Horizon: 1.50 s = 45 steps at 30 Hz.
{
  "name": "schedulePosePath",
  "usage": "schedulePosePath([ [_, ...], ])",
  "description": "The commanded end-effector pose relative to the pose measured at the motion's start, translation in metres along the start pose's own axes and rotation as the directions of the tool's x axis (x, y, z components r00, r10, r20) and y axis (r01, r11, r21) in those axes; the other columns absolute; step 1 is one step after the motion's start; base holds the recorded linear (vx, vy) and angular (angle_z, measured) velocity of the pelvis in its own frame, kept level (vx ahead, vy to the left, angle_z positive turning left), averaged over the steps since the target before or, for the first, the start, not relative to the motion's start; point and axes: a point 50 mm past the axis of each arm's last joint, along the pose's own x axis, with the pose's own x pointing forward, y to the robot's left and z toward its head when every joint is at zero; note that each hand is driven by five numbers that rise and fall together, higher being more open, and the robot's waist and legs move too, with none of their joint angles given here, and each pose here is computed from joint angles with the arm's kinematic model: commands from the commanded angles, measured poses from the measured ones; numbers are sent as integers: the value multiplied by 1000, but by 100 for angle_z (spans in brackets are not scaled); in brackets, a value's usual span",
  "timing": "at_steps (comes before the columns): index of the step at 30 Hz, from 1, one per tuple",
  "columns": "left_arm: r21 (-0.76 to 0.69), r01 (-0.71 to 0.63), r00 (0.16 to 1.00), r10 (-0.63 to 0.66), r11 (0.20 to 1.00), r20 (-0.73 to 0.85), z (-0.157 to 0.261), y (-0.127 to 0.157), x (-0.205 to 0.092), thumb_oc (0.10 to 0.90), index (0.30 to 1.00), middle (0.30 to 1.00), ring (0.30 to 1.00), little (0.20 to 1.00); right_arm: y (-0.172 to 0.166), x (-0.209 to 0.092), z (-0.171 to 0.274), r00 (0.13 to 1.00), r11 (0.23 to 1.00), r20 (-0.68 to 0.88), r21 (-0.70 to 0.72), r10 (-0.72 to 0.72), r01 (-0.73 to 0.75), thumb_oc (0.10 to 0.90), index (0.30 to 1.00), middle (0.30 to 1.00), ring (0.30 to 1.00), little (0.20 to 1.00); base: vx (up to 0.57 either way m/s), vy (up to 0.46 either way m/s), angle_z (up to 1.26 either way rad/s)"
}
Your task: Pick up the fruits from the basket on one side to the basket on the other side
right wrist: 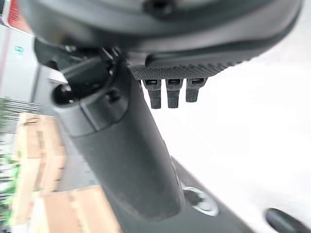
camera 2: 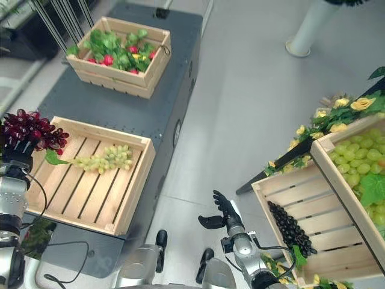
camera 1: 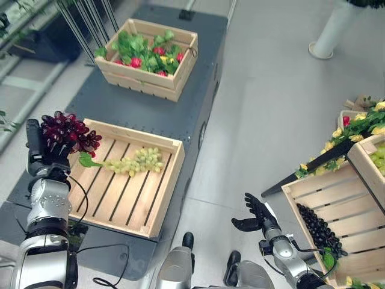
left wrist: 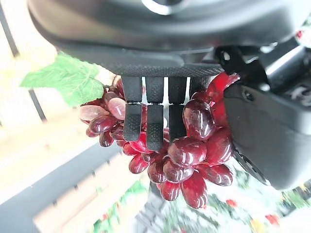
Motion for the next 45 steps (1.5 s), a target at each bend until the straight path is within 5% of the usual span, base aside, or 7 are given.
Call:
schedulePosePath([
  [1, 18, 171, 976, -171, 985, 134, 28, -34, 1, 400, 300, 300, 300, 300, -7, 1, 24, 988, 997, 154, -70, -18, 29, 800, 900, 900, 900, 900, 11, -100, -4],
  [15, 51, 550, 829, -552, 834, 88, 24, -159, -18, 400, 300, 300, 300, 300, 25, 13, 172, 797, 974, 568, -40, 206, -223, 800, 900, 900, 900, 900, -30, -104, 0],
  [25, 42, 699, 714, -700, 714, 13, 1, -232, -42, 400, 300, 300, 300, 300, 47, 18, 261, 716, 974, 685, 35, 139, -223, 800, 900, 900, 900, 900, -34, -72, -4],
  [45, -82, 849, 513, -851, 522, -109, -32, -304, -88, 400, 300, 300, 300, 300, 37, 26, 337, 718, 993, 696, 93, -9, -78, 800, 900, 900, 900, 900, -2, -11, -1],
])
